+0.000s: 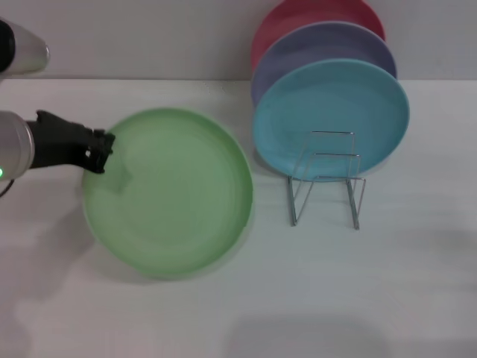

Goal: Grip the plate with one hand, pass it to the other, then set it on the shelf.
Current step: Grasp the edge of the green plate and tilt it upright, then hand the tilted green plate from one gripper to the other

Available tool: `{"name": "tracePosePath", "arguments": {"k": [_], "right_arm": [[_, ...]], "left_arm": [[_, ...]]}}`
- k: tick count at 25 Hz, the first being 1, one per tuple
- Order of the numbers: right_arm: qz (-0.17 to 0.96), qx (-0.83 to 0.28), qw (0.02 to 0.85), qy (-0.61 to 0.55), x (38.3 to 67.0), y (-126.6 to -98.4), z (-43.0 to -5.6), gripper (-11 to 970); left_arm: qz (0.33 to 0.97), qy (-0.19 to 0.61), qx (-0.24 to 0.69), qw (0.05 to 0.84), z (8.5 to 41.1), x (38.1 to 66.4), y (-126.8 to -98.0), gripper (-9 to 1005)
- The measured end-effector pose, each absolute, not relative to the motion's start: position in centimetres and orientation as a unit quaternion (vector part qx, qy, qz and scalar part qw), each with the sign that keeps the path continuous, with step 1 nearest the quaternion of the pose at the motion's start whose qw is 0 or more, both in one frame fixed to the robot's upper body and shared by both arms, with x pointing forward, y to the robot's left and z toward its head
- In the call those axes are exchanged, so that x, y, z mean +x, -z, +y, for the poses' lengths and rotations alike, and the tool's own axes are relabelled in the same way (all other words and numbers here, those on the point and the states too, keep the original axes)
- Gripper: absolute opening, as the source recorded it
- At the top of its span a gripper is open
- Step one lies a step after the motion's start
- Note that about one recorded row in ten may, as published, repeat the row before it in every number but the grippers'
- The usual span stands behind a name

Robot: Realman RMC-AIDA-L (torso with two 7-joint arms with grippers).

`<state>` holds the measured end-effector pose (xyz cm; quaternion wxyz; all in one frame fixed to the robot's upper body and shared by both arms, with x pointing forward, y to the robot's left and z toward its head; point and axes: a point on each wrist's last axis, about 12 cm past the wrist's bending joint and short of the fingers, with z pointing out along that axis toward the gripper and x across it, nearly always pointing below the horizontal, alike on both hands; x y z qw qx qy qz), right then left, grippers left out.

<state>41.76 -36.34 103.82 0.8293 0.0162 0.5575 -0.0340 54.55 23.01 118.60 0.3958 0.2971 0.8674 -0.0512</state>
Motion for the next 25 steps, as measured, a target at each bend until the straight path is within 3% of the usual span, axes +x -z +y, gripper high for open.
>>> {"name": "tracePosePath", "arguments": {"k": [4, 18, 25], "right_arm": [[0.546, 0.006, 0.837, 0.021, 42.0, -104.2, -35.9, 832], [0.521, -0.006, 0.854, 0.007, 43.7, -105.3, -35.5, 833], [0.471, -0.004, 0.881, -0.054, 46.0, -107.8, -35.4, 833]], "left_arm": [[0.847, 0.037, 0.277, 0.452, 23.7, 54.5, -119.7, 36], [0.816, 0.023, 0.248, 0.522, 24.1, 53.9, -119.9, 38], [0.772, 0.005, 0.234, 0.590, 23.7, 53.7, -120.0, 38]]}}
